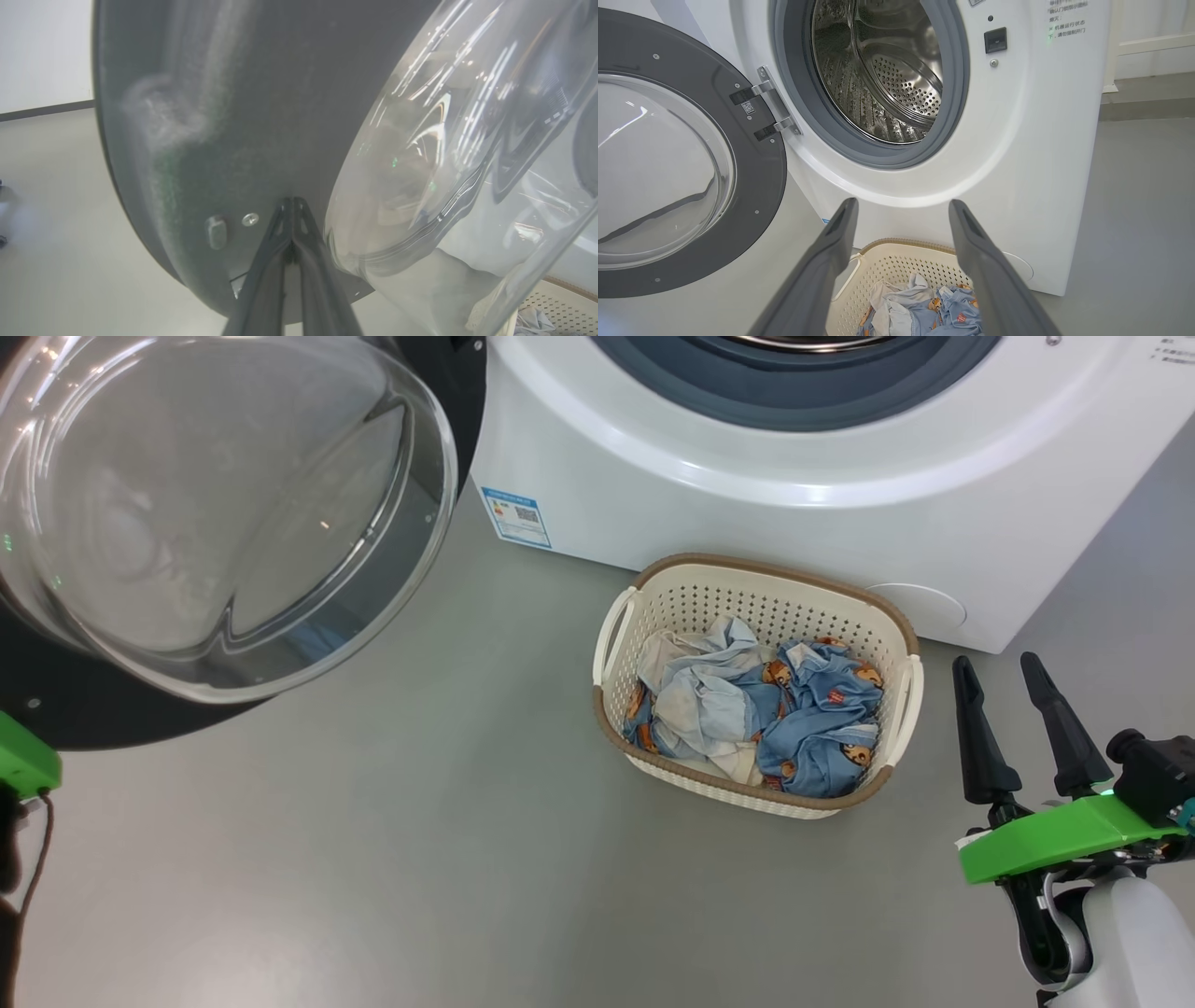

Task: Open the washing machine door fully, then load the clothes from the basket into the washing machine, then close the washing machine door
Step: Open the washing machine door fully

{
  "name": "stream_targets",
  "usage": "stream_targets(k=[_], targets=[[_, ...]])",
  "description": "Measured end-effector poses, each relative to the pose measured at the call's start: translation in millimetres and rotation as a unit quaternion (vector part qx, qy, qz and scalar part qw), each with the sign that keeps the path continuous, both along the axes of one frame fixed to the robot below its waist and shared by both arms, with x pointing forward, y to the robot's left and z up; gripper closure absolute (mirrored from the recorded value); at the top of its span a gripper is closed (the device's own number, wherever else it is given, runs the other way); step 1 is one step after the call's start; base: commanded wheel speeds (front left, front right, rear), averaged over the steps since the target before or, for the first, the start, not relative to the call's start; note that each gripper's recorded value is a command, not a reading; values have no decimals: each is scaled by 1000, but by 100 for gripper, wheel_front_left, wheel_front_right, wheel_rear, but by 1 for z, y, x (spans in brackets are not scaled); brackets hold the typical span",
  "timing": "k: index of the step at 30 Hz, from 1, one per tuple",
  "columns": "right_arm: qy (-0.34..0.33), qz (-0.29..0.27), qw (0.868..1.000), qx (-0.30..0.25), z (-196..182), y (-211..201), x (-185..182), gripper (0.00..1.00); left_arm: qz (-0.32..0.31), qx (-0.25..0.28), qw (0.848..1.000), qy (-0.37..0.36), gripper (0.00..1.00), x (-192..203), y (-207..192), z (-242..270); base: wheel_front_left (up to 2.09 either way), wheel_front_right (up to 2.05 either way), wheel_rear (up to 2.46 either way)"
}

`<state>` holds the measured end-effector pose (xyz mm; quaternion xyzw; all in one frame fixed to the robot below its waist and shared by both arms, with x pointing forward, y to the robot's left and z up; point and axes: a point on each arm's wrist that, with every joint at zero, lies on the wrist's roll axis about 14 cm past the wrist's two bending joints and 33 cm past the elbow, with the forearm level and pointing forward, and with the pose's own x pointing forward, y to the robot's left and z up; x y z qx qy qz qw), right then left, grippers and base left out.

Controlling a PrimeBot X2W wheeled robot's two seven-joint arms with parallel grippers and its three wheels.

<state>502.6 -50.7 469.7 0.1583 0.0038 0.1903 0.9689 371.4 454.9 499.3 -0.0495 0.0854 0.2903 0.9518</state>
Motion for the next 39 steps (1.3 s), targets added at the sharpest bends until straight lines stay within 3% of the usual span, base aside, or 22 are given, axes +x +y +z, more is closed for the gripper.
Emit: stream_targets(k=[30,32,39], targets=[[-18,-17,1000,2,24,-12,-16,0,-31,17,999,-29,100,-7,-9,16,0,0,0],[-19,-17,1000,2,26,-13,-19,0,-35,15,999,-32,0,-9,-13,15,0,0,0],[-26,-25,999,2,34,-20,-25,0,-63,12,995,-71,0,-9,-39,19,0,0,0]])
